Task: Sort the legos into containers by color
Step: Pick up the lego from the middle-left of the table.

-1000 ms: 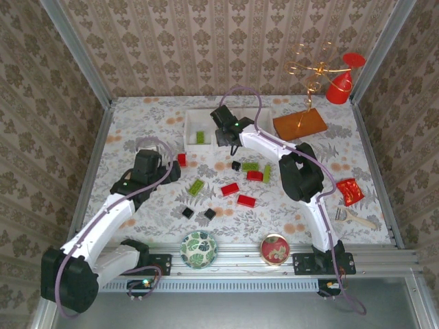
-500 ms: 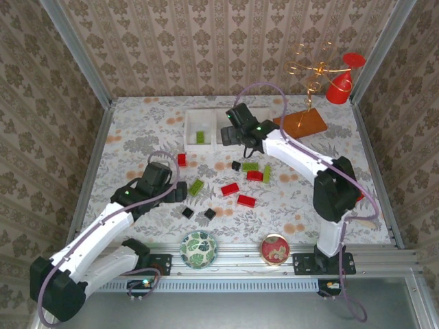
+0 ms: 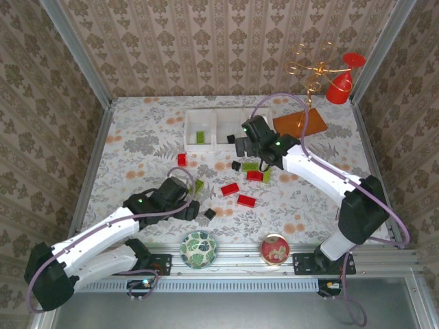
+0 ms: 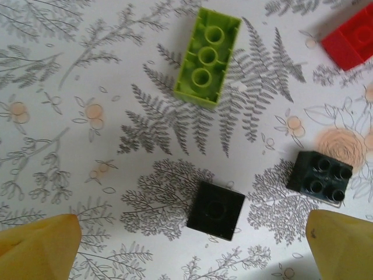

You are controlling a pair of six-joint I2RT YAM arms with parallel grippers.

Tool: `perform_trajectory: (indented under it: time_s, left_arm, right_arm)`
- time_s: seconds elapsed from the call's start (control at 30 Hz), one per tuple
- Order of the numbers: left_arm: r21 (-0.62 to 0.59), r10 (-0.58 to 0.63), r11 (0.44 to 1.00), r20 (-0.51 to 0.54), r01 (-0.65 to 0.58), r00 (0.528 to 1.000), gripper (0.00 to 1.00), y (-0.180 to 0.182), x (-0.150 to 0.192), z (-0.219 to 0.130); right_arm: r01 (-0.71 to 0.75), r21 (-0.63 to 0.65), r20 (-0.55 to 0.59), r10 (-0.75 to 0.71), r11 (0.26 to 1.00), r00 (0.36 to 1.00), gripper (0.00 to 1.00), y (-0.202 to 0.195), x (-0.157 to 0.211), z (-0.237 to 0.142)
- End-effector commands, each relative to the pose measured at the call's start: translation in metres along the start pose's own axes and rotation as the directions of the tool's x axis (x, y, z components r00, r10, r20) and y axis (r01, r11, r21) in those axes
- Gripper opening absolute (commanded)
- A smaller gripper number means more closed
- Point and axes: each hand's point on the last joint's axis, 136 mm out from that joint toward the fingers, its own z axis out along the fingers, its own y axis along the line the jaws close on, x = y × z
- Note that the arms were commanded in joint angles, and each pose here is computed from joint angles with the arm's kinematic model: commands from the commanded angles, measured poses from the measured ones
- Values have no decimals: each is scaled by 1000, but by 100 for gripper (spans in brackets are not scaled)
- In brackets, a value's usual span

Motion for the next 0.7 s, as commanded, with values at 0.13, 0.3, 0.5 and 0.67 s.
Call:
perform_trajectory:
  time_s: [0.13, 0.3, 0.5, 0.67]
  left_arm:
    - [-29, 64, 997, -74, -66, 995, 100, -9, 23, 12]
    - [-62, 90, 993, -98, -96, 991, 100, -9, 27, 16]
    - [-52, 98, 993, -118, -104, 988, 99, -14, 32, 21]
    - [-48, 113, 992, -139, -121, 984, 98, -17, 33, 25]
  right_arm:
    - [-59, 48, 55, 57, 997, 997, 100, -23, 4, -23]
    - [-75, 57, 73, 71, 996, 995, 100, -30, 5, -30]
    - [-90, 60, 86, 85, 994, 993, 100, -34, 6, -35]
    - [-98, 65, 88, 92, 993, 992, 100, -35, 6, -34]
